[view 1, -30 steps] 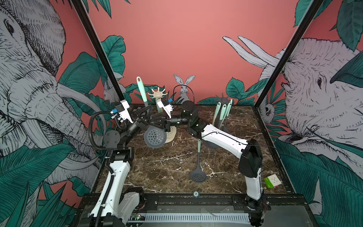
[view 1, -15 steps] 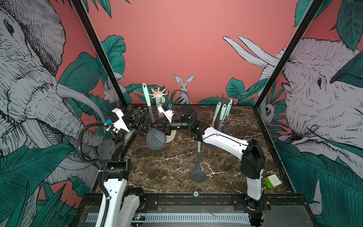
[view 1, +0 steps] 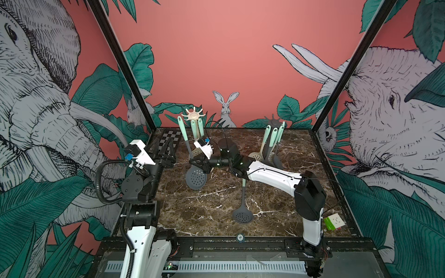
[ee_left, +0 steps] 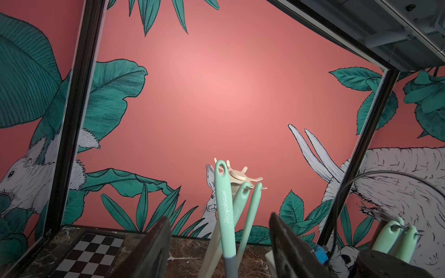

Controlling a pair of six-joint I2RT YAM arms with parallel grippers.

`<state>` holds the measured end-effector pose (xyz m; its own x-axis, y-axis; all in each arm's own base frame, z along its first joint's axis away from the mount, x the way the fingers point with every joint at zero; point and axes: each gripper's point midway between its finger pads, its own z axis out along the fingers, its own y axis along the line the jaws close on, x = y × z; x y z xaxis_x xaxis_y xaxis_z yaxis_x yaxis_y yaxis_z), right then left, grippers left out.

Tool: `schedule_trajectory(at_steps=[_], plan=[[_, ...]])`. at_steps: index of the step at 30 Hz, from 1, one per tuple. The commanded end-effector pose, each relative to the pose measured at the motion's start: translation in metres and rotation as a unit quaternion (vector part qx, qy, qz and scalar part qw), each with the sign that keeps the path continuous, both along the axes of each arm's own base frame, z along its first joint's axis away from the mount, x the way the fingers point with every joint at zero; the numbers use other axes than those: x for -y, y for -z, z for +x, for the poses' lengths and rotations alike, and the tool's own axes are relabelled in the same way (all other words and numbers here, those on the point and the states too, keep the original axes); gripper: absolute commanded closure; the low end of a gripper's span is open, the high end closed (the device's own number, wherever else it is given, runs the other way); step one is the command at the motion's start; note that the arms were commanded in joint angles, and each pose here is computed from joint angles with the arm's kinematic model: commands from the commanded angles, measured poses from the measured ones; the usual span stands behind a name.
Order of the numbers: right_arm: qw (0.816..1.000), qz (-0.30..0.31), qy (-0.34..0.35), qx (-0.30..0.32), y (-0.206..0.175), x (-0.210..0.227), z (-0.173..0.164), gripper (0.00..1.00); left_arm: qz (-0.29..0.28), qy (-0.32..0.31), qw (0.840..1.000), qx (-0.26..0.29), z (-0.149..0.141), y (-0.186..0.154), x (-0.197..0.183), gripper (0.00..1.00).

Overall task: Hang the skimmer on the kitchen utensil rack
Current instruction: Pick up the skimmer from the center of the board, then hang the skimmer on the rack.

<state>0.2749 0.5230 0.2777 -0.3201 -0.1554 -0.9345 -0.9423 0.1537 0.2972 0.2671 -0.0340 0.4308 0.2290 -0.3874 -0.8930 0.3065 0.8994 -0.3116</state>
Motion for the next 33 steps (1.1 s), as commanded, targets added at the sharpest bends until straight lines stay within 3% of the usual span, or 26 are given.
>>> schedule_trajectory(at_steps=[1, 14, 33], plan=[[0.998, 0.047, 0.010, 0.041, -0.041, 0.005, -0.005, 1.00, 0.004, -0.005, 1.000, 0.004, 0.000, 0.001, -0.001, 0.34], [0.996, 0.045, 0.037, 0.074, -0.045, 0.011, -0.004, 1.00, 0.002, 0.004, 1.000, 0.003, 0.002, 0.002, 0.002, 0.34], [0.998, 0.048, 0.024, 0.031, -0.033, 0.003, -0.003, 1.00, 0.002, 0.008, 1.000, 0.002, 0.004, 0.003, 0.003, 0.34]])
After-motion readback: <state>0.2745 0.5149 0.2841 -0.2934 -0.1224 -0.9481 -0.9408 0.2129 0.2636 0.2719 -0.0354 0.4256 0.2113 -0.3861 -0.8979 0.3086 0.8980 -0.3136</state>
